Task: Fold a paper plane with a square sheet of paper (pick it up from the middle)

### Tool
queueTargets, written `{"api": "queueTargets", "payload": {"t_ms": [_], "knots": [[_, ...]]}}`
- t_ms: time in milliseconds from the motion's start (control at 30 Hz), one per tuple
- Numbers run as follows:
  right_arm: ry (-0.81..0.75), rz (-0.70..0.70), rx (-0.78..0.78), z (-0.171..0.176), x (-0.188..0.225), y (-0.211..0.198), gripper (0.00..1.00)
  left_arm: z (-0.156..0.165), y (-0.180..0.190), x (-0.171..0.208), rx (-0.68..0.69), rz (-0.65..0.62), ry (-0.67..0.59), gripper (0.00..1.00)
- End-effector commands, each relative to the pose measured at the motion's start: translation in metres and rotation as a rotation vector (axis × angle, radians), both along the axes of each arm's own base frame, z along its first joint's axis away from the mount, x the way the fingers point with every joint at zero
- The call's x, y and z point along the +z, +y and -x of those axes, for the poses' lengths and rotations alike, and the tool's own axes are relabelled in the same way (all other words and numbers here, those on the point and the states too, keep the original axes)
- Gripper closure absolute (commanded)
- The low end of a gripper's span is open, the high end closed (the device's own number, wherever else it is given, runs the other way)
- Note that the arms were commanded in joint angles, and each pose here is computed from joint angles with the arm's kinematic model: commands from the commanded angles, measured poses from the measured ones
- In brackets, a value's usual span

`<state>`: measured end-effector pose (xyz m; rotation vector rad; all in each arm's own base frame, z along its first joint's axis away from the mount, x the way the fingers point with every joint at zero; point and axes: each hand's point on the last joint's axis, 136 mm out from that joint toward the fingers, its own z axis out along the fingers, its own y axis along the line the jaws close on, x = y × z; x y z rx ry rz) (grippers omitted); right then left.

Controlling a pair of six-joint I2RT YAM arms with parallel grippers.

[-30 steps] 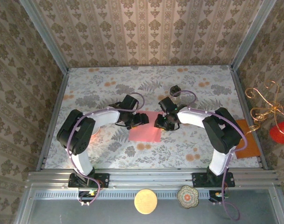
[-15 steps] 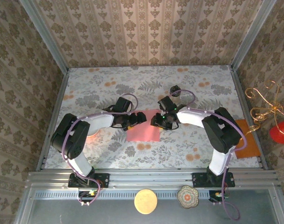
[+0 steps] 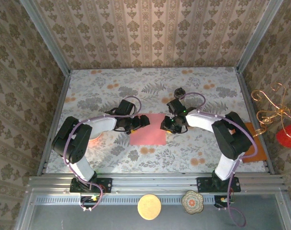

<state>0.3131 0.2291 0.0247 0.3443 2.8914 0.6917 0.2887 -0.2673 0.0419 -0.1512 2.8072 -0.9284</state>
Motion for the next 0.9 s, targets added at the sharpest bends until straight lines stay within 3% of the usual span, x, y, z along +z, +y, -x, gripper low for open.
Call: {"api": "queueTargets", "payload": {"t_ms": [0, 233, 500, 867], "knots": [[-0.002, -0.039, 0.035, -0.007, 0.002, 0.016, 0.71, 0.013, 0.018, -0.018, 0.027, -0.068, 0.068, 0.14], [0.022, -0.019, 0.031, -0.007, -0.012, 0.015, 0.81, 0.014, 0.019, -0.017, 0.025, -0.067, 0.07, 0.14], [0.037, 0.003, 0.04, -0.002, -0.022, 0.012, 0.81, 0.013, 0.02, -0.015, 0.027, -0.064, 0.063, 0.14], [0.058, -0.075, 0.085, -0.006, -0.029, 0.047, 0.81, 0.013, 0.015, -0.007, -0.01, -0.039, 0.04, 0.1]]}}
